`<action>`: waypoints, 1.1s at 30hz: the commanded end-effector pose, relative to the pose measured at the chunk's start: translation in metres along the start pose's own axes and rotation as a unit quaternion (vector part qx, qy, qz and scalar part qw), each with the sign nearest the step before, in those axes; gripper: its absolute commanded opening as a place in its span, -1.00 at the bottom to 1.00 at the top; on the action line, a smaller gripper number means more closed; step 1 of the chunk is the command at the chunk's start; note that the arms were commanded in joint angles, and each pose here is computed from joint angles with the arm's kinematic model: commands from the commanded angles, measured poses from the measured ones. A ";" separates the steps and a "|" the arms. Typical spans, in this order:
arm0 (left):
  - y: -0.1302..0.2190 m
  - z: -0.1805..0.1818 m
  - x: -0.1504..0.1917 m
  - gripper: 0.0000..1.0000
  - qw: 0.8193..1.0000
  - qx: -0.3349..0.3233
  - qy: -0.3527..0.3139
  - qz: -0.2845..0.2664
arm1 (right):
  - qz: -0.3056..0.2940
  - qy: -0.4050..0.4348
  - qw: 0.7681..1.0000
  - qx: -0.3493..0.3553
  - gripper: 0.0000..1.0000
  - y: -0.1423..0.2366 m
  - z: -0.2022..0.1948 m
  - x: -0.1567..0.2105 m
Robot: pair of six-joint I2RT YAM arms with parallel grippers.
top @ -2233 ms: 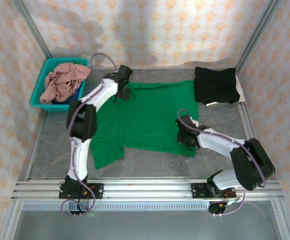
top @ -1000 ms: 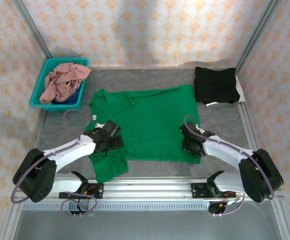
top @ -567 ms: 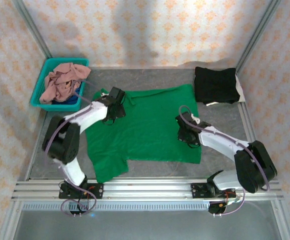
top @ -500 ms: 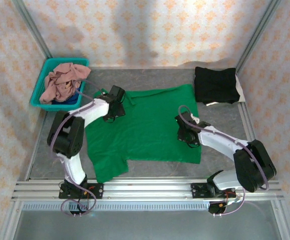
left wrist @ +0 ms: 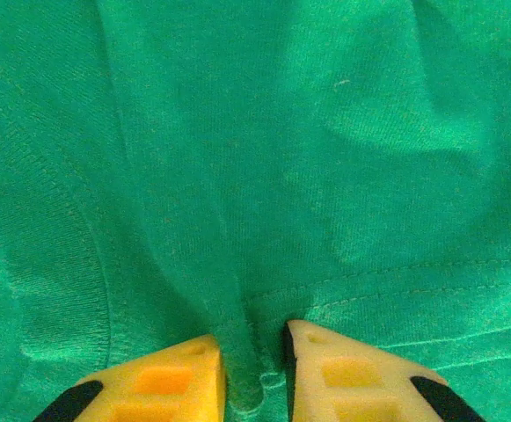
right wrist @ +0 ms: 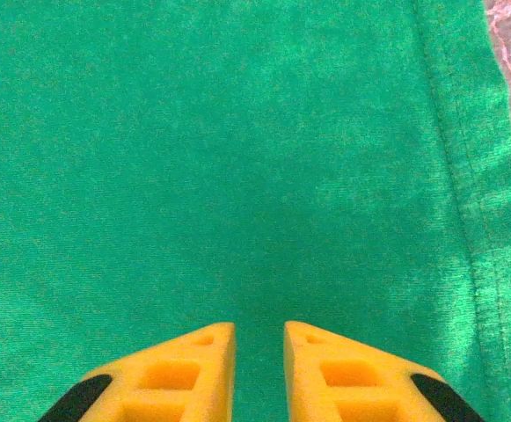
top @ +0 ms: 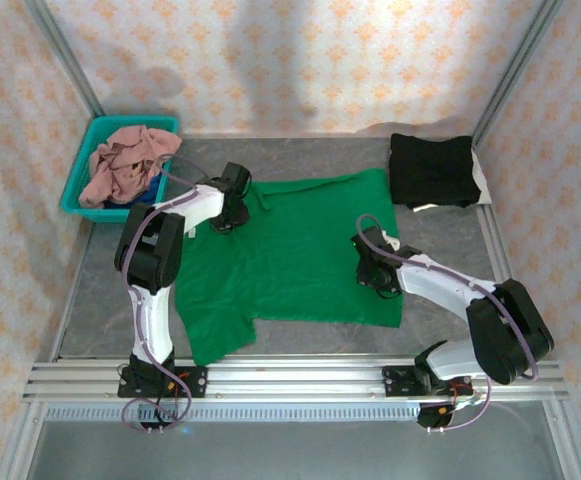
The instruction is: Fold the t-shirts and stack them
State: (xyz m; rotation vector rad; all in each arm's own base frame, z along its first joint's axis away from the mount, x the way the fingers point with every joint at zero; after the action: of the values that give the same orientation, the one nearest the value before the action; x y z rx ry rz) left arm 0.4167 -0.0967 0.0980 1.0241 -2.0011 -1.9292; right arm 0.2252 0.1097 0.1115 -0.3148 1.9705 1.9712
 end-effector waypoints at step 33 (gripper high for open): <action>0.012 -0.003 -0.017 -1.00 0.999 -0.034 -0.042 -0.006 | 0.014 0.004 1.000 0.006 -0.58 -0.016 0.000 0.009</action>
State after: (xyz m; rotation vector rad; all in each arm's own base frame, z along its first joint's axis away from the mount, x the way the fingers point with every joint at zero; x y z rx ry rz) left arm 0.4257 -0.0939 0.1146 0.9958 -1.9825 -2.0242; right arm 0.2271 0.1128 0.0972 -0.2977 1.9782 1.9946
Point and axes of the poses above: each hand's point on the last joint's axis, 136 mm out from that joint toward the fingers, its own y axis back along the fingers, its own z axis along the line the jaws close on, x = y × z, the point moved 8 cm from there along y, back along the fingers, and after that the axes turned 13 degrees about y, right-handed, at the moved point
